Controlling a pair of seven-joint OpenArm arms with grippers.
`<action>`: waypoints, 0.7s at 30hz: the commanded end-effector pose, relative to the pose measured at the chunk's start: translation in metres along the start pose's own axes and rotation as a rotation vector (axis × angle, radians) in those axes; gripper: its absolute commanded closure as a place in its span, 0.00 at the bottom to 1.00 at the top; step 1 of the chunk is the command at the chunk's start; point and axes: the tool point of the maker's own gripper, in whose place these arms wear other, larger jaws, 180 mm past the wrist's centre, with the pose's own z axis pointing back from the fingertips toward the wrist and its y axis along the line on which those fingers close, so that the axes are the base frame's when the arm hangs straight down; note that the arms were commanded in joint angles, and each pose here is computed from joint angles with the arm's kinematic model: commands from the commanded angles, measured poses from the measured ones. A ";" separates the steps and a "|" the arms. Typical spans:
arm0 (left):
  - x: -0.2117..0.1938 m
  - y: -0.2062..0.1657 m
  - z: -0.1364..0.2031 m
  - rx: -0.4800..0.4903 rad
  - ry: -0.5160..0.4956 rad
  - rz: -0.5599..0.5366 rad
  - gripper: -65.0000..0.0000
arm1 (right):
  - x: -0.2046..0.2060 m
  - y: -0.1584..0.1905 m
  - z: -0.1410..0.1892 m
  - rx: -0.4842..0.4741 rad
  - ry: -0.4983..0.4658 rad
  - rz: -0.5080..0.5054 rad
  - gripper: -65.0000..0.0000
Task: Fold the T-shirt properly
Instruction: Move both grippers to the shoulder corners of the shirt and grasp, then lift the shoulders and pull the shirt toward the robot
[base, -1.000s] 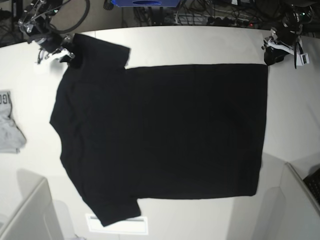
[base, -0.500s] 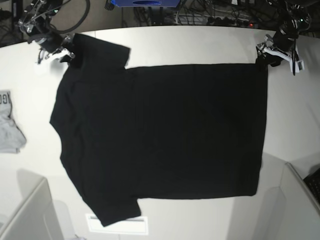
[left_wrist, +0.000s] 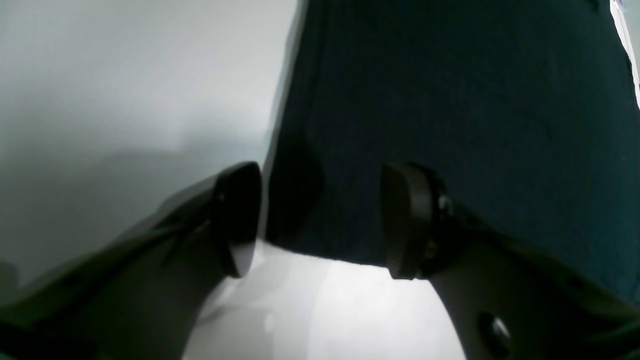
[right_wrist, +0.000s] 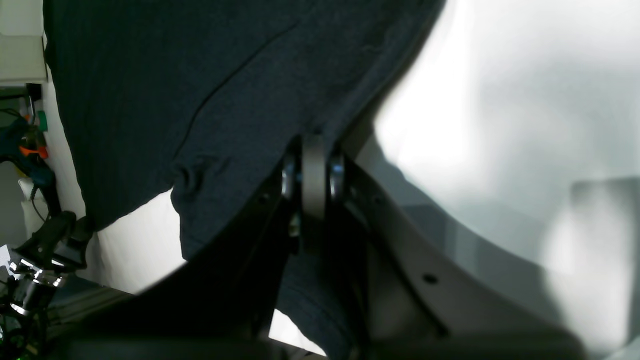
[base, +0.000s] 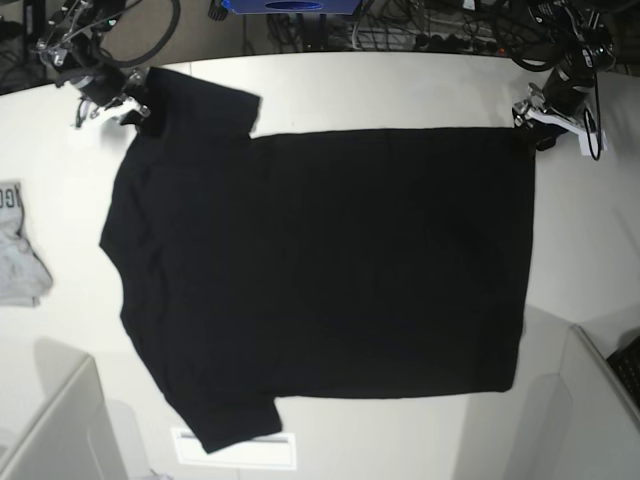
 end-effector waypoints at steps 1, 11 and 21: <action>-0.015 0.005 0.001 0.024 0.076 -0.018 0.47 | -0.022 -0.016 0.003 -0.078 0.101 0.006 1.00; -0.008 0.001 0.003 0.022 0.062 -0.041 1.00 | -0.023 -0.019 0.011 -0.096 0.095 0.019 1.00; 0.000 -0.005 0.058 0.080 0.056 -0.217 1.00 | -0.027 -0.009 0.053 -0.152 0.076 0.142 1.00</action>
